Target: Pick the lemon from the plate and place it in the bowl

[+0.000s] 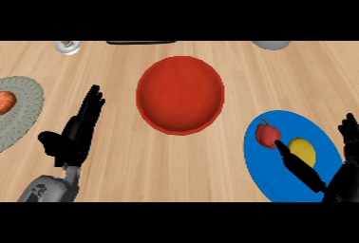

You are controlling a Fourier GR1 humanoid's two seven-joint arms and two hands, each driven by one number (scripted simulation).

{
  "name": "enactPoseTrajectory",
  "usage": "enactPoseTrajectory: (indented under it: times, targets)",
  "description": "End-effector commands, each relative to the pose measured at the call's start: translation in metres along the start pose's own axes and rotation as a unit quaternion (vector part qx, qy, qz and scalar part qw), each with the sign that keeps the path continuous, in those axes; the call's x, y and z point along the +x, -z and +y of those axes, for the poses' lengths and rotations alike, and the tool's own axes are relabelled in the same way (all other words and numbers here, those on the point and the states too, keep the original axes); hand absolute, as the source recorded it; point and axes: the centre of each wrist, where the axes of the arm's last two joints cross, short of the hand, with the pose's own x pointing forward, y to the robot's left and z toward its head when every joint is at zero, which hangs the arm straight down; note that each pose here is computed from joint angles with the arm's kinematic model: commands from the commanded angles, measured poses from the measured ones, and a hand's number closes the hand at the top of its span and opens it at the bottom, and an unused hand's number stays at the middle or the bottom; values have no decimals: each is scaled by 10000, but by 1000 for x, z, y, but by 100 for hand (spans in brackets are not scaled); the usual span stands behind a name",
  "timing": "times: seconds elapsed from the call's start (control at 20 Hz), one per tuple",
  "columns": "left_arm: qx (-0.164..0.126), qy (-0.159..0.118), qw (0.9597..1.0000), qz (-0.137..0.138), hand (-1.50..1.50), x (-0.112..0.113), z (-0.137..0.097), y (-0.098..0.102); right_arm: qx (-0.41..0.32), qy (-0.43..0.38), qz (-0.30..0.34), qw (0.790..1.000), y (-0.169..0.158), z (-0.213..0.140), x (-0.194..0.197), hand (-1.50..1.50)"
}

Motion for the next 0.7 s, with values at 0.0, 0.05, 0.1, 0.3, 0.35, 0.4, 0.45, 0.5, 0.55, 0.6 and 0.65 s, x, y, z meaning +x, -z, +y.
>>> enactPoseTrajectory:
  times: [0.0,0.05,0.1,0.3,0.35,0.4,0.45,0.5,0.55,0.6,0.65]
  targets:
    - [-62,-16,10000,18,0,2,-12,-4,-376,-506,102,9980,-17,-31,19,-150]
    - [-109,-9,9999,-14,0,8,-5,-2,-315,-841,240,9957,-6,-42,18,-150]
    - [-189,46,9998,38,0,11,-5,1,-245,-905,385,9948,-14,-48,23,-150]
    - [-192,-49,9998,-94,0,12,-18,-4,-227,-1277,910,9874,4,-72,53,-150]
    - [-172,36,9998,5,0,1,-24,0,20,-1169,1033,9878,6,-67,67,-150]
    - [-236,-49,9997,-75,0,13,-16,11,84,-1188,1199,9856,8,-60,70,-150]
    - [-169,-23,9998,-103,0,15,-23,4,187,-1156,1405,9831,18,-67,82,-150]
    - [-343,9,9994,-64,0,21,-9,10,222,-1244,1633,9785,23,-62,80,-150]
    - [-242,21,9997,-15,0,11,-26,-2,439,-1379,1846,9721,17,-61,81,-150]
    - [-250,92,9996,-92,0,9,-29,6,530,-1406,1954,9691,20,-59,84,-150]
    - [-191,-70,9998,-53,0,28,-23,25,636,-1465,2132,9639,24,-55,80,-150]
